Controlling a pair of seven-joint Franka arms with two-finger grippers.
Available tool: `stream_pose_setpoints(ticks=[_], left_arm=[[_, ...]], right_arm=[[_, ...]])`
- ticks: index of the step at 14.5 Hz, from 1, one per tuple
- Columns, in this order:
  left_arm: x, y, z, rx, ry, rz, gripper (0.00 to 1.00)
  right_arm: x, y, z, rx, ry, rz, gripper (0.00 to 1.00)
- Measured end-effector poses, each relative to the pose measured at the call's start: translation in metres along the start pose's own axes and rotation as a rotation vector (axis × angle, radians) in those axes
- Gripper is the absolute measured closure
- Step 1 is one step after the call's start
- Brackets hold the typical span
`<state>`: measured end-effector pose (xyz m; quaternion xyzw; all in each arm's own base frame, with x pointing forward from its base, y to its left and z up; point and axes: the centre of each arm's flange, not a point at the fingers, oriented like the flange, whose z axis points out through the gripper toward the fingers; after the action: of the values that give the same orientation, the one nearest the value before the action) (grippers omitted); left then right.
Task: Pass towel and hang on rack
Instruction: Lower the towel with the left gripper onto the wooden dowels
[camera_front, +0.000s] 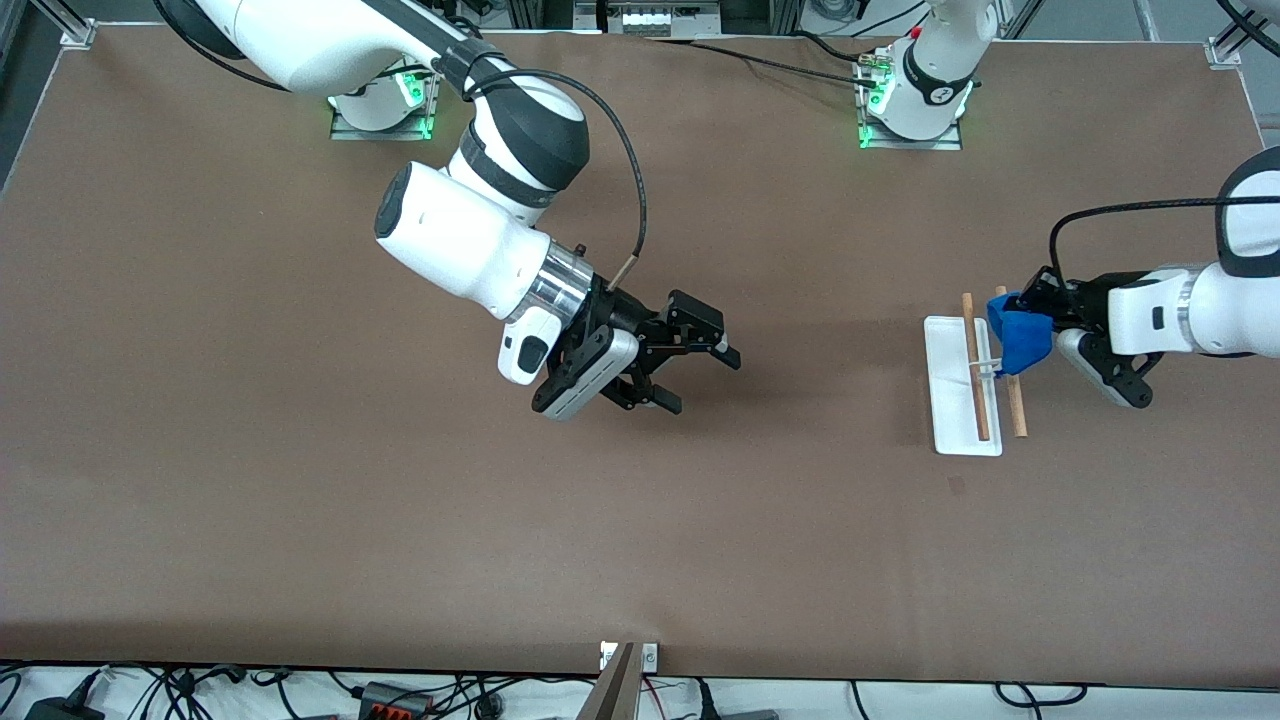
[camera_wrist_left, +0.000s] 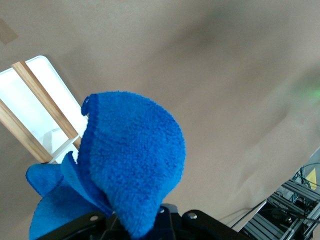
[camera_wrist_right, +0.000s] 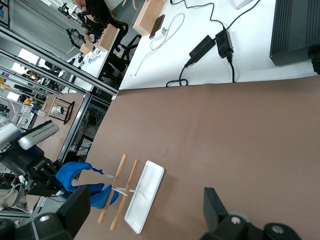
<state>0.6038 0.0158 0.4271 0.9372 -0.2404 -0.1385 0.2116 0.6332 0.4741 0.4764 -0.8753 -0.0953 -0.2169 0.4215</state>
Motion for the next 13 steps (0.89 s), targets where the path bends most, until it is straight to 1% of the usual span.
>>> stream_pose_setpoints(ticks=[4, 5, 7, 9, 13], left_arm=[[0.004, -0.012, 0.027, 0.021, 0.028, -0.039, 0.95], [0.005, -0.013, 0.033, 0.026, 0.027, -0.052, 0.95], [0.009, -0.009, 0.043, 0.064, 0.012, -0.076, 0.95], [0.014, -0.006, 0.055, 0.094, 0.023, -0.089, 0.95], [0.013, -0.014, 0.077, 0.114, 0.028, -0.101, 0.95]], right_arm=[[0.0, 0.0, 0.0, 0.0, 0.0, -0.001, 0.0], [0.0, 0.0, 0.0, 0.0, 0.0, -0.001, 0.0], [0.0, 0.0, 0.0, 0.0, 0.0, -0.001, 0.0], [0.0, 0.0, 0.0, 0.0, 0.0, -0.001, 0.0], [0.0, 0.0, 0.0, 0.0, 0.0, -0.001, 0.0]])
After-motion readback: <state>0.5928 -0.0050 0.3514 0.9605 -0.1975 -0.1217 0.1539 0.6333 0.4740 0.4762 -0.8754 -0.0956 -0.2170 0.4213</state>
